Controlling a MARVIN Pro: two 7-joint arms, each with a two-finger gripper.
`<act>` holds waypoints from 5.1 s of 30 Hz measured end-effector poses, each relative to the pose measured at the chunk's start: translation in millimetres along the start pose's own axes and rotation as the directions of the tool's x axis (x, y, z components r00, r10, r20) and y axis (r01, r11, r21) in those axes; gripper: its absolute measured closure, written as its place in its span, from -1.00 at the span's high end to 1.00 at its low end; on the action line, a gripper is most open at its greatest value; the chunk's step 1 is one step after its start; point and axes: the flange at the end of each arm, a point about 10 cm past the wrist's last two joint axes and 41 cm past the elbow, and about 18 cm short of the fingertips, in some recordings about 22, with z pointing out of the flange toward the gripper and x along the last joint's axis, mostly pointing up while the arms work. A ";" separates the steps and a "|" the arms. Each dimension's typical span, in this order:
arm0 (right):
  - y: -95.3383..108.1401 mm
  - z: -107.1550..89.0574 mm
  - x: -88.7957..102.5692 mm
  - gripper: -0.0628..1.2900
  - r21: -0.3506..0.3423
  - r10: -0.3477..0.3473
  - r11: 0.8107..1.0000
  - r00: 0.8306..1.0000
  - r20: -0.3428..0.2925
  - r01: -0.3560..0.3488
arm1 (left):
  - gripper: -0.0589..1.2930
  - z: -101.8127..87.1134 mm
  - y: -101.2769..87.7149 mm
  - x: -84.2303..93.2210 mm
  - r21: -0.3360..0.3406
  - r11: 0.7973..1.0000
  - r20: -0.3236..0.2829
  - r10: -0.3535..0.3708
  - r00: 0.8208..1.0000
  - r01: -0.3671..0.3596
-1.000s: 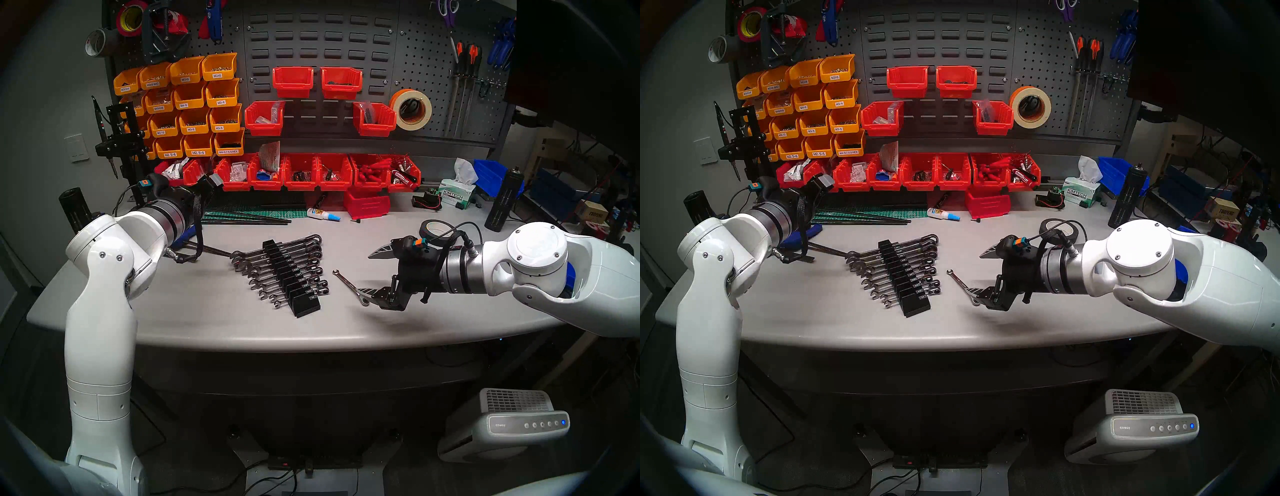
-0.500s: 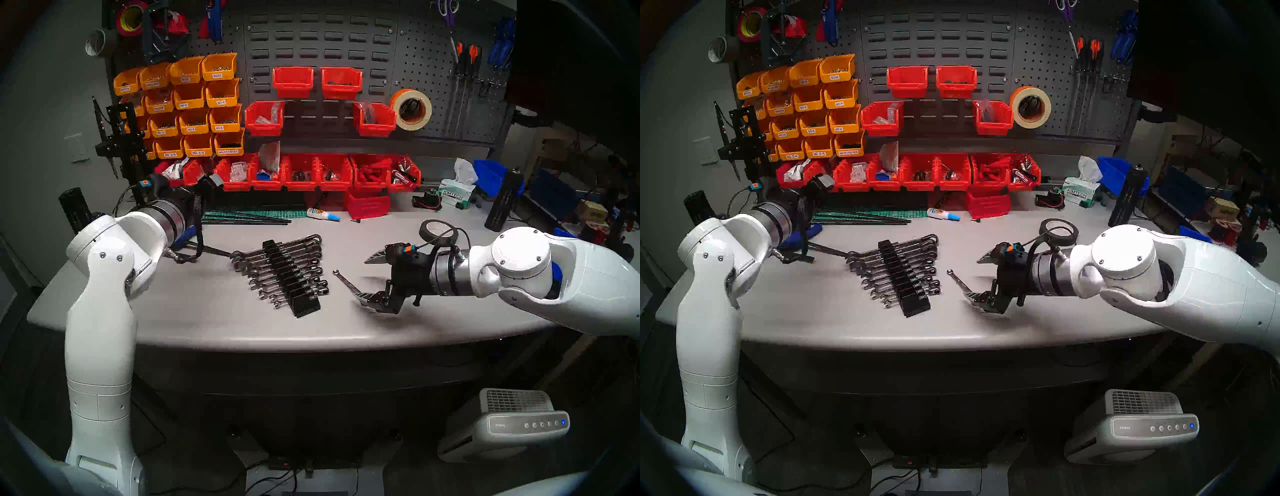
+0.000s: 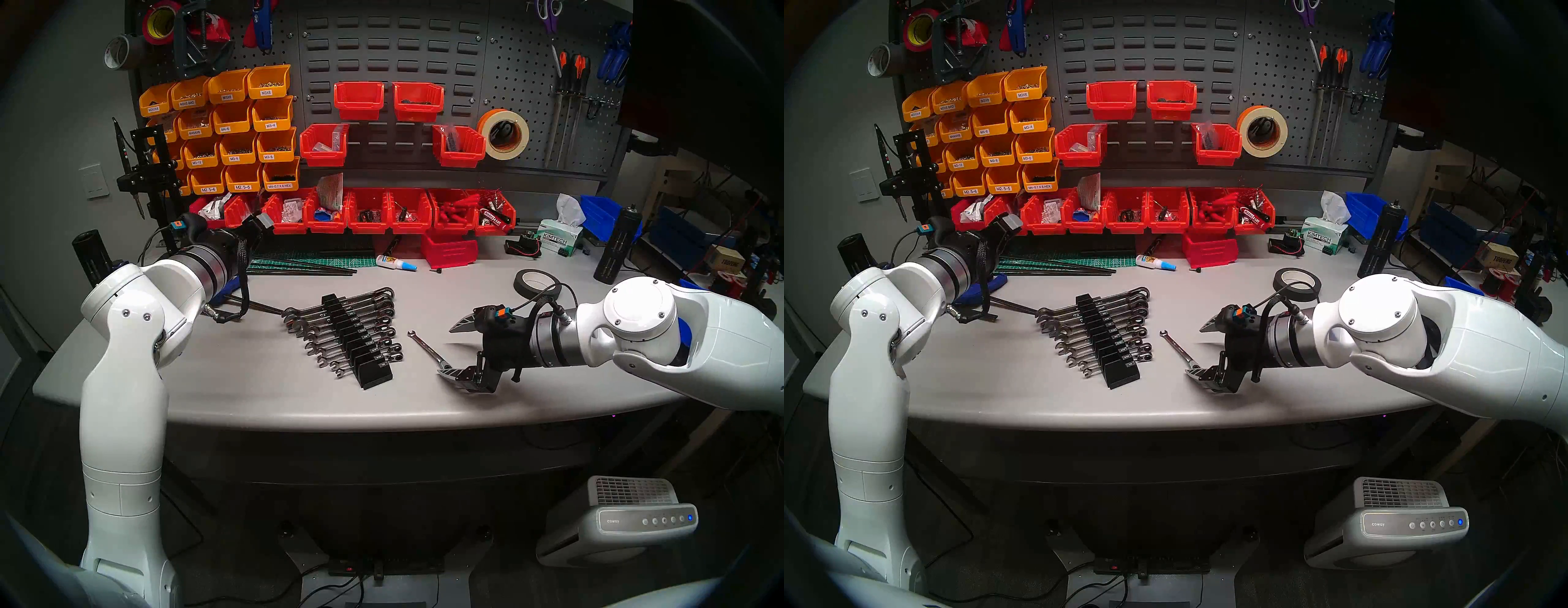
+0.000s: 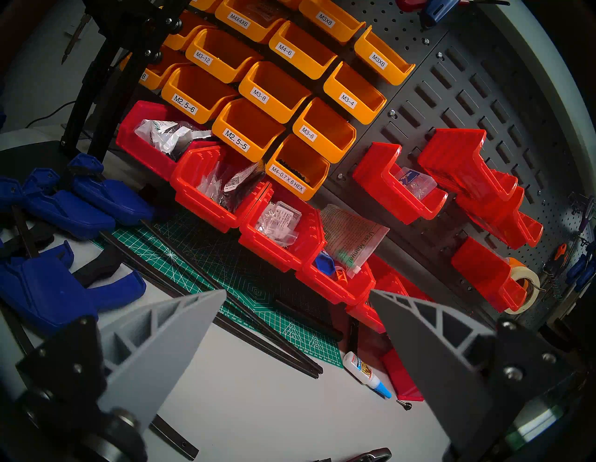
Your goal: Put the wrenches on the table into the correct slot in the case
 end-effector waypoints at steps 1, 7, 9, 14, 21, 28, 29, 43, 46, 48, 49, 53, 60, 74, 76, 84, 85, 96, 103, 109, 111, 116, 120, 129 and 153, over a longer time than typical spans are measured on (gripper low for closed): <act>0.8 -0.9 -0.6 0.88 -0.003 -0.002 1.000 1.000 0.004 0.002 | 0.88 0.0 0.0 0.0 0.000 1.000 0.000 0.000 1.000 0.000; 5.3 -4.2 -3.7 0.88 -0.024 -0.011 1.000 1.000 0.013 0.012 | 0.88 0.0 0.0 -0.1 0.000 1.000 0.000 -0.001 1.000 0.001; 7.7 -4.7 -5.4 0.88 -0.033 -0.011 0.999 1.000 0.015 0.011 | 0.88 0.0 0.0 -0.1 0.000 1.000 0.000 -0.001 1.000 0.001; 14.8 -5.5 -11.8 0.88 -0.052 -0.005 0.999 1.000 0.024 0.006 | 0.88 0.0 0.1 -0.1 -0.001 1.000 0.001 -0.001 1.000 0.001; 25.0 -7.2 -19.4 0.88 -0.078 -0.003 0.997 0.999 0.038 0.006 | 0.88 0.0 0.0 -0.2 -0.001 1.000 0.001 -0.001 1.000 0.001; 30.1 -4.0 -17.5 0.88 -0.075 0.008 0.997 1.000 0.014 -0.007 | 0.88 0.0 0.0 -0.2 -0.001 1.000 0.001 -0.001 1.000 0.001; 30.8 -3.2 -15.9 0.88 -0.071 0.014 0.997 1.000 0.005 -0.013 | 0.88 0.0 0.0 -0.2 -0.001 1.000 0.001 -0.001 1.000 0.001; 51.6 -4.7 7.6 0.88 0.037 0.094 0.995 0.995 -0.023 -0.093 | 0.88 0.0 0.0 -0.3 -0.001 1.000 0.001 -0.002 1.000 0.002; 54.3 -5.2 8.0 0.88 0.055 0.106 0.993 0.994 -0.005 -0.106 | 0.88 0.0 0.0 -0.3 -0.001 1.000 0.001 -0.002 1.000 0.002; 55.8 -4.4 7.4 0.88 0.067 0.113 0.991 0.994 0.006 -0.113 | 0.88 0.0 0.0 -0.3 -0.001 1.000 0.001 -0.002 1.000 0.002; 56.4 -4.0 7.2 0.88 0.071 0.115 0.991 0.993 0.011 -0.116 | 0.88 0.0 0.0 -0.3 -0.001 1.000 0.001 -0.002 1.000 0.002; 58.6 -1.1 5.8 0.88 0.084 0.114 0.990 0.993 0.030 -0.116 | 0.88 0.0 0.0 -0.3 -0.001 1.000 0.001 -0.002 1.000 0.002; 60.2 4.8 2.8 0.88 0.087 0.085 0.992 0.995 0.049 -0.089 | 0.88 0.0 0.0 -0.3 -0.001 1.000 0.001 -0.002 1.000 0.002; 51.7 18.5 2.5 0.88 0.112 -0.005 0.994 0.998 0.067 -0.003 | 0.88 0.0 0.0 -0.4 -0.001 1.000 0.001 -0.002 1.000 0.002; 51.7 18.6 3.0 0.86 0.116 -0.010 0.993 0.998 0.067 0.002 | 0.88 0.0 0.0 -0.4 -0.001 1.000 0.001 -0.002 1.000 0.002; 50.3 18.7 1.8 0.52 0.131 -0.019 0.991 0.997 0.078 0.009 | 0.88 0.0 0.0 -0.4 -0.001 1.000 0.001 -0.002 1.000 0.002; 50.4 18.7 1.3 0.45 0.132 -0.019 0.991 0.997 0.080 0.009 | 0.88 0.0 0.0 -0.4 -0.001 1.000 0.001 -0.002 1.000 0.002; 53.8 16.3 -2.2 -0.26 0.130 -0.026 0.991 0.995 0.096 0.014 | 0.88 0.0 0.0 -0.4 -0.001 1.000 0.001 -0.002 1.000 0.002; 57.2 14.2 -3.3 -0.80 0.122 -0.038 0.992 0.994 0.101 0.026 | 0.88 0.0 0.0 -0.4 -0.001 1.000 0.001 -0.002 1.000 0.002; 62.7 11.4 -2.5 -0.96 0.113 -0.040 0.993 0.995 0.090 0.030 | 0.90 0.0 0.0 -0.4 -0.001 1.000 0.001 -0.002 1.000 0.002; 65.9 9.7 -0.8 -0.96 0.110 -0.025 0.994 0.997 0.073 0.016 | 0.91 0.0 0.0 -0.4 -0.001 1.000 0.001 -0.002 1.000 0.002; 74.8 3.1 7.9 -0.96 0.116 0.032 0.993 0.999 0.005 -0.033 | 0.91 0.0 0.0 -0.4 -0.001 1.000 0.001 -0.002 1.000 0.002; 81.7 -2.6 17.3 -0.96 0.146 0.083 0.987 0.995 -0.063 -0.073 | 0.91 0.0 0.0 -0.4 -0.001 1.000 0.001 -0.002 1.000 0.002; 92.8 -3.4 29.9 -0.96 0.267 0.190 0.953 0.967 -0.169 -0.141 | 0.91 0.0 0.0 -0.4 -0.001 1.000 0.001 -0.002 1.000 0.002; 82.7 11.2 38.7 -0.96 0.540 0.321 0.822 0.930 -0.178 -0.181 | 0.91 0.0 0.0 -0.4 -0.001 1.000 0.001 -0.002 1.000 0.002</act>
